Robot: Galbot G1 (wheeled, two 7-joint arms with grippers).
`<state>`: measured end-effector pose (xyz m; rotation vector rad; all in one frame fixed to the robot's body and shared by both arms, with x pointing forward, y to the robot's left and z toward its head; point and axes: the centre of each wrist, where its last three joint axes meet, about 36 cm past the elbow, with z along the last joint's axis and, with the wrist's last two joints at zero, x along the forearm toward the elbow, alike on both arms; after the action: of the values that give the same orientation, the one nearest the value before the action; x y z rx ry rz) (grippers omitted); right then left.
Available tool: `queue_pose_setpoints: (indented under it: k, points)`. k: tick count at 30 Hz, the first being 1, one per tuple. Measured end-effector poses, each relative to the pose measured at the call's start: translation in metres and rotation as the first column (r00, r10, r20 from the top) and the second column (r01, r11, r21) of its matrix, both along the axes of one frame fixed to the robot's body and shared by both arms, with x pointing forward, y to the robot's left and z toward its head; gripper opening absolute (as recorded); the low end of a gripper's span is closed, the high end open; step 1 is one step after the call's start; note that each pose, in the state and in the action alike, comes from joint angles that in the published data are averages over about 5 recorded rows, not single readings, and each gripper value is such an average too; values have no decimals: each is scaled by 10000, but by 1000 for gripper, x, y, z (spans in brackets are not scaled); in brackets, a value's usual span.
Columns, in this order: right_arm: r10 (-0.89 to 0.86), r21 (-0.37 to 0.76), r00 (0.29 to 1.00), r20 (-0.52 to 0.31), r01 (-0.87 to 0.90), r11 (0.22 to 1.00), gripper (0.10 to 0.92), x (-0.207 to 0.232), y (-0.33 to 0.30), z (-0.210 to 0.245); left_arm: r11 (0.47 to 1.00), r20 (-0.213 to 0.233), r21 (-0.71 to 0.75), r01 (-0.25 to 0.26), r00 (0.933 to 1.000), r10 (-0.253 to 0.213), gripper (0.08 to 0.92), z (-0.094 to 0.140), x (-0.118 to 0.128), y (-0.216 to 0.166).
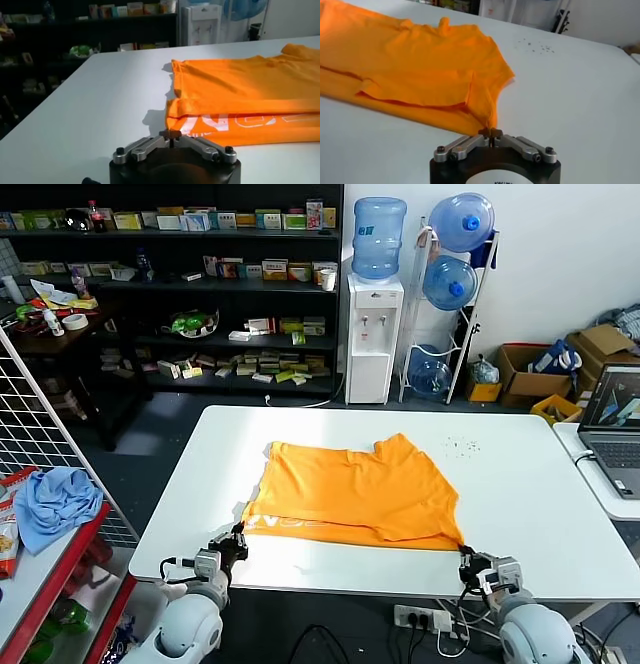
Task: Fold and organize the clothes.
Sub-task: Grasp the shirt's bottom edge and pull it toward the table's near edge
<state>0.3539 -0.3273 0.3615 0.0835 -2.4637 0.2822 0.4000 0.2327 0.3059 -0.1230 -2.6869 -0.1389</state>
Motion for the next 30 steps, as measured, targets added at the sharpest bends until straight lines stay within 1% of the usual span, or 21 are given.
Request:
queue_pose_setpoints:
  k: [9, 11, 13, 18, 22, 26, 30]
  points:
    - [179, -228, 9998, -111, -181, 9996, 129, -28, 6, 13, 9999, -78, -13, 131, 9999, -131, 93, 18, -36, -9]
    - [245, -253, 9996, -168, -249, 9994, 141, -33, 8, 15, 9999, -101, -18, 158, 9998, -158, 120, 22, -44, -11]
    - [328, -275, 9992, -212, -333, 9991, 171, -38, 11, 18, 9998, -134, -21, 184, 9997, -185, 164, 25, -52, -12]
    - [480, -329, 9988, -98, -483, 9983, 307, -43, 15, 29, 9997, -211, -36, 253, 9995, -254, 311, 35, -70, -14]
    - [554, -383, 9981, 279, -543, 9978, 419, -42, 14, 37, 9993, -167, -64, 379, 9991, -380, 423, 44, -82, -15]
    - [609, -334, 9940, 911, -581, 9978, 532, -35, 12, 45, 9987, 85, -32, 513, 9986, -513, 545, 50, -84, -15]
    - [608, -162, 9868, 1498, -591, 9981, 653, -20, 8, 50, 9981, 525, -43, 619, 9967, -616, 657, 56, -76, -14]
